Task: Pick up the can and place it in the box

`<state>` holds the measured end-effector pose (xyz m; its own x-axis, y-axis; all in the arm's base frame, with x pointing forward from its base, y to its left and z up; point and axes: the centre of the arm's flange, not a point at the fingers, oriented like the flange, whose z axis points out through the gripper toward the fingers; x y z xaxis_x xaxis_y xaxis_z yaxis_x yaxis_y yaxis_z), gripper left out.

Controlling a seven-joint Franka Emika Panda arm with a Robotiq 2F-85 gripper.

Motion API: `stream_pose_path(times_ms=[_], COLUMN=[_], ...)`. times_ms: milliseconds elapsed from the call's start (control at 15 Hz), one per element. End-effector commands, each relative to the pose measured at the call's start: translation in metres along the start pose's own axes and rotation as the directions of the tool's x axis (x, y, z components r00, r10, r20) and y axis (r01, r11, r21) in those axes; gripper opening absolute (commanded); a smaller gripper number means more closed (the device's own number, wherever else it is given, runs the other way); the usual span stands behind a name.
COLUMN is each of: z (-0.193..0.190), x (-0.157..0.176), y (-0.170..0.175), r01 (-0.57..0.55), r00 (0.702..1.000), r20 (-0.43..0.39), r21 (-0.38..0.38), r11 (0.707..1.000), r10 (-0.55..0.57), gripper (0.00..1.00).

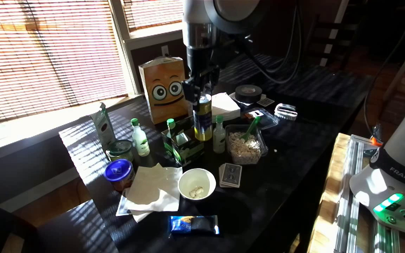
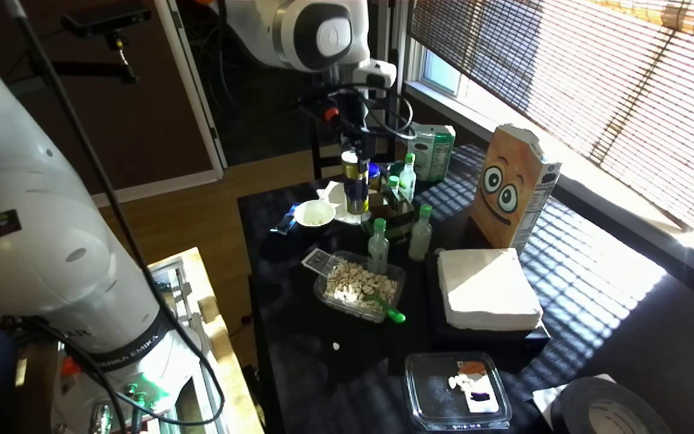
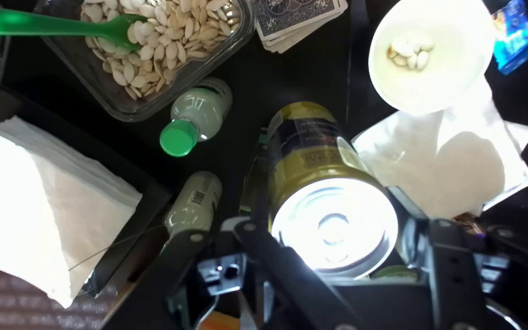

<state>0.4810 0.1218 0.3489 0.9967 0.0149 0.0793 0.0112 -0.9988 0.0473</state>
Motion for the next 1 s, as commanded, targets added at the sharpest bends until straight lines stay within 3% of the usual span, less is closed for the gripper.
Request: stream_pose_path(times_ms=[0,200,533,933], z=[-0.059,-0.065,-0.049,-0.012], x=[0.027,0.045,0.040,0.030], y=[0.008,0.021,0.031,0.029], r01=[0.045,0.058,0.067,0.056], r00=[0.998,0.995,0.997,0.998], r20=[-0.039,-0.082,-0.048,-0.027], r21=[0.040,0.068,0.127,0.067], r11=[0.998,0.996,0.990,0.996], r10=[-0.044,-0.052,-0.062,-0.054], gripper=[0.38,0.38,0.38,0.38])
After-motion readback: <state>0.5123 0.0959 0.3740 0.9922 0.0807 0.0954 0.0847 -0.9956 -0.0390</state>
